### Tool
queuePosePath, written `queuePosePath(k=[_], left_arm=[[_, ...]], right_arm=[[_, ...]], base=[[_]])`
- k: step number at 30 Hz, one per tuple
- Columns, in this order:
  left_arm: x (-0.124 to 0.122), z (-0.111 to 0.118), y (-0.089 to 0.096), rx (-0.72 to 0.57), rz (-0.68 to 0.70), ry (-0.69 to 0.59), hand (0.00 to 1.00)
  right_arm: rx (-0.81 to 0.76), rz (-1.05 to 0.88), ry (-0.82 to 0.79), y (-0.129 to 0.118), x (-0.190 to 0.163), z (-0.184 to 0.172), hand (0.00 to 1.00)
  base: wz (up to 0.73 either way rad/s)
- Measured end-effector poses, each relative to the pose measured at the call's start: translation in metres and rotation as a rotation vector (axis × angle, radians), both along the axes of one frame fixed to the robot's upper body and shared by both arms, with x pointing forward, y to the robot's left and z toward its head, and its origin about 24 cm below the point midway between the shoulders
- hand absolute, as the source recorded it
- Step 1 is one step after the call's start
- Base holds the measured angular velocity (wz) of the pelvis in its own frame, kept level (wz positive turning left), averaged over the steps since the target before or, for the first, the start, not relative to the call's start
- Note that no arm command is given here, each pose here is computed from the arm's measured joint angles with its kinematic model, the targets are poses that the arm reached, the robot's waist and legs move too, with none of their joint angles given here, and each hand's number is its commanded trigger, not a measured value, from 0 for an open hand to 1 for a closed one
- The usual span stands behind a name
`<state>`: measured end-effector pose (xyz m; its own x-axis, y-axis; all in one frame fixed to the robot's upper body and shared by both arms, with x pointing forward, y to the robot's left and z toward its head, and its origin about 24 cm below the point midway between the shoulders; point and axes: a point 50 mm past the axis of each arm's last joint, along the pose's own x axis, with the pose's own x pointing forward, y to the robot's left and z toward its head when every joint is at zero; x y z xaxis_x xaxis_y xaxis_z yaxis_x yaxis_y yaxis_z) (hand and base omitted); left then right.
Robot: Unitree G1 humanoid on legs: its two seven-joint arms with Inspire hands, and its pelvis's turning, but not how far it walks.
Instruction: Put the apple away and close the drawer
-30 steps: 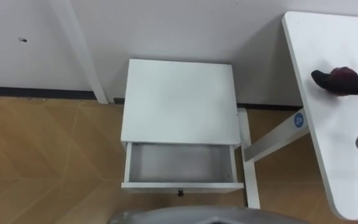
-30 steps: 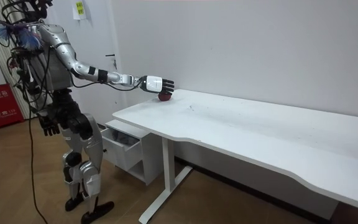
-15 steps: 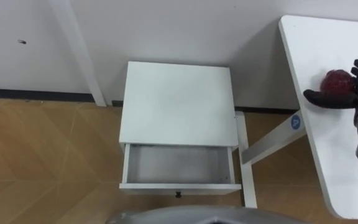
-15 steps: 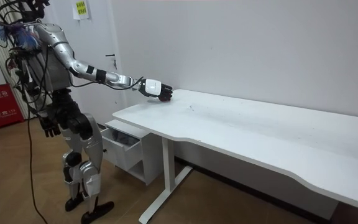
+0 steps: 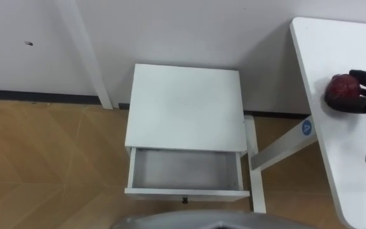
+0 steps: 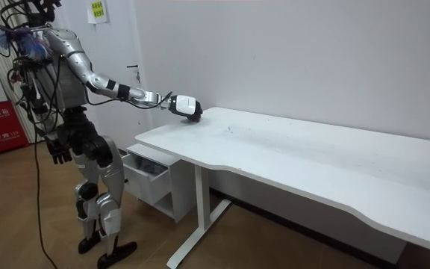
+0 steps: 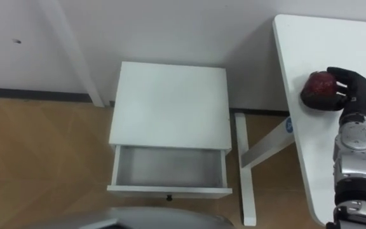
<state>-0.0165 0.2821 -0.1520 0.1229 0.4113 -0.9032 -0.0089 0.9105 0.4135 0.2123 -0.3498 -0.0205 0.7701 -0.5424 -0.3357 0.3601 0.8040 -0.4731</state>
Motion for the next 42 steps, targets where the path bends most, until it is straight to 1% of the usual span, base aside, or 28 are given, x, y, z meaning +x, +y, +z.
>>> queuePosePath(k=[15,19,21,22,25,26,27,28,31,34,35,39,41,42], left_arm=[[0.001,0.000,0.000,-0.001,-0.001,-0.002,0.00],[0.003,-0.001,-0.001,-0.012,-0.003,-0.006,0.00],[0.002,-0.001,-0.001,-0.013,-0.005,0.001,0.00],[0.004,-0.002,-0.003,-0.014,-0.021,0.004,0.00],[0.010,-0.004,-0.008,-0.027,-0.071,0.013,0.00],[0.013,-0.005,-0.010,-0.030,-0.081,0.008,0.00],[0.015,-0.005,-0.010,-0.031,-0.084,0.005,0.00],[0.017,-0.005,-0.010,-0.030,-0.087,0.000,0.00],[0.025,-0.005,-0.011,-0.028,-0.132,-0.003,0.00],[0.033,-0.006,-0.014,-0.034,-0.171,-0.010,0.00],[0.033,-0.007,-0.016,-0.039,-0.187,-0.006,0.00],[0.032,-0.008,-0.020,-0.050,-0.204,0.002,0.00],[0.033,-0.008,-0.021,-0.054,-0.216,0.004,0.00],[0.033,-0.008,-0.021,-0.055,-0.217,0.002,0.00]], right_arm=[[-0.014,-0.016,0.008,-0.002,-0.003,-0.003,1.00],[-0.056,0.039,-0.004,0.005,0.005,0.004,1.00],[-0.098,0.115,-0.019,0.016,0.014,0.011,1.00],[-0.123,0.172,-0.029,0.026,0.020,0.014,1.00],[-0.132,0.334,-0.052,0.054,0.033,0.020,1.00],[-0.149,0.407,-0.052,0.065,0.035,0.023,1.00],[-0.155,0.440,-0.053,0.070,0.035,0.024,1.00],[-0.163,0.499,-0.056,0.080,0.037,0.026,1.00],[-0.190,0.617,-0.073,0.104,0.042,0.031,1.00],[-0.162,0.705,-0.076,0.125,0.043,0.029,1.00],[-0.154,0.743,-0.079,0.135,0.043,0.029,1.00],[-0.110,0.848,-0.080,0.159,0.042,0.028,1.00],[-0.115,0.927,-0.034,0.171,0.036,0.020,1.00],[-0.118,0.945,-0.017,0.174,0.034,0.017,1.00]], base=[[0.00],[-0.06],[-0.03],[0.03],[0.02],[0.00],[0.00],[0.04],[0.06],[0.16],[0.09],[0.00],[0.00],[0.00]])
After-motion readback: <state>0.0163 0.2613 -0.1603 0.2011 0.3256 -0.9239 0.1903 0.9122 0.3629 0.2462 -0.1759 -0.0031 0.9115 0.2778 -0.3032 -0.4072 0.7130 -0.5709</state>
